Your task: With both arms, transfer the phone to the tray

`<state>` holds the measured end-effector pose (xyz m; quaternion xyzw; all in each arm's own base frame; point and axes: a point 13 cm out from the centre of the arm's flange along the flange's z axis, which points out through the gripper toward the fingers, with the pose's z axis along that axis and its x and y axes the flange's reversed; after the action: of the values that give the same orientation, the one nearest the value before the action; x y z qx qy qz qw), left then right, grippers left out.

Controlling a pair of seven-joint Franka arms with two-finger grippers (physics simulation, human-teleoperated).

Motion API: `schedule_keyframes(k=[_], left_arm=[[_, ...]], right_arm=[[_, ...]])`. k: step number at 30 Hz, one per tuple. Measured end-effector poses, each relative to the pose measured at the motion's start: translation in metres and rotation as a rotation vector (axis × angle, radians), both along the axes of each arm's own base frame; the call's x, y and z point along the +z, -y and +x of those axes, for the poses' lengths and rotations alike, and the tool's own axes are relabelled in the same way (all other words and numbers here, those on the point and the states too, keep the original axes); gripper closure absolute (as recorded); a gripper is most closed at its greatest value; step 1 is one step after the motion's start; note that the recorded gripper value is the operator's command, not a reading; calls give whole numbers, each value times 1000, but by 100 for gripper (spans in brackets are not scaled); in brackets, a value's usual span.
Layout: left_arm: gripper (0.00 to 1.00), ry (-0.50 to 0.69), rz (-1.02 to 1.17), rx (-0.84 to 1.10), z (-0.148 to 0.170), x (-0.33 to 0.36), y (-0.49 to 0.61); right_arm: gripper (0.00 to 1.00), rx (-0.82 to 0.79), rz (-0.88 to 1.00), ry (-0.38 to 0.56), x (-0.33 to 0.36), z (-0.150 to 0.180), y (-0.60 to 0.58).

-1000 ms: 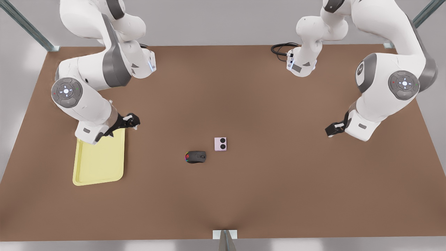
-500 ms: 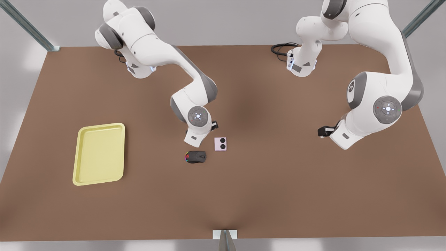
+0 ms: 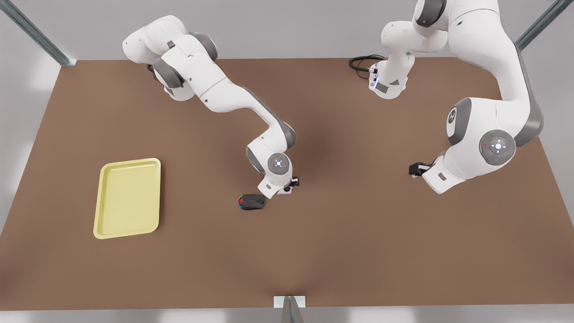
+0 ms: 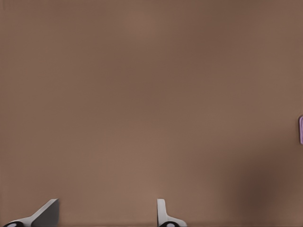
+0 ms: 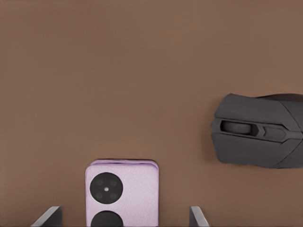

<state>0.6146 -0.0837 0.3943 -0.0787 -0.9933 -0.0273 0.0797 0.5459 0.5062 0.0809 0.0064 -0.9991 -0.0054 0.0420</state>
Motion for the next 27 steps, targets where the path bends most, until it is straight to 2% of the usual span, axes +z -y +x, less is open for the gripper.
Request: schedule_keyframes(k=[10, 17, 27], left_arm=[[0, -4, -7, -37, 2, -4, 1], [0, -4, -9, -53, 3, -6, 1], [0, 1, -11, -64, 5, -6, 1]], right_arm=[[0, -129, 5, 46, -30, 4, -4], [0, -145, -14, 51, -46, -16, -6], [0, -180, 1, 70, -47, -13, -10]])
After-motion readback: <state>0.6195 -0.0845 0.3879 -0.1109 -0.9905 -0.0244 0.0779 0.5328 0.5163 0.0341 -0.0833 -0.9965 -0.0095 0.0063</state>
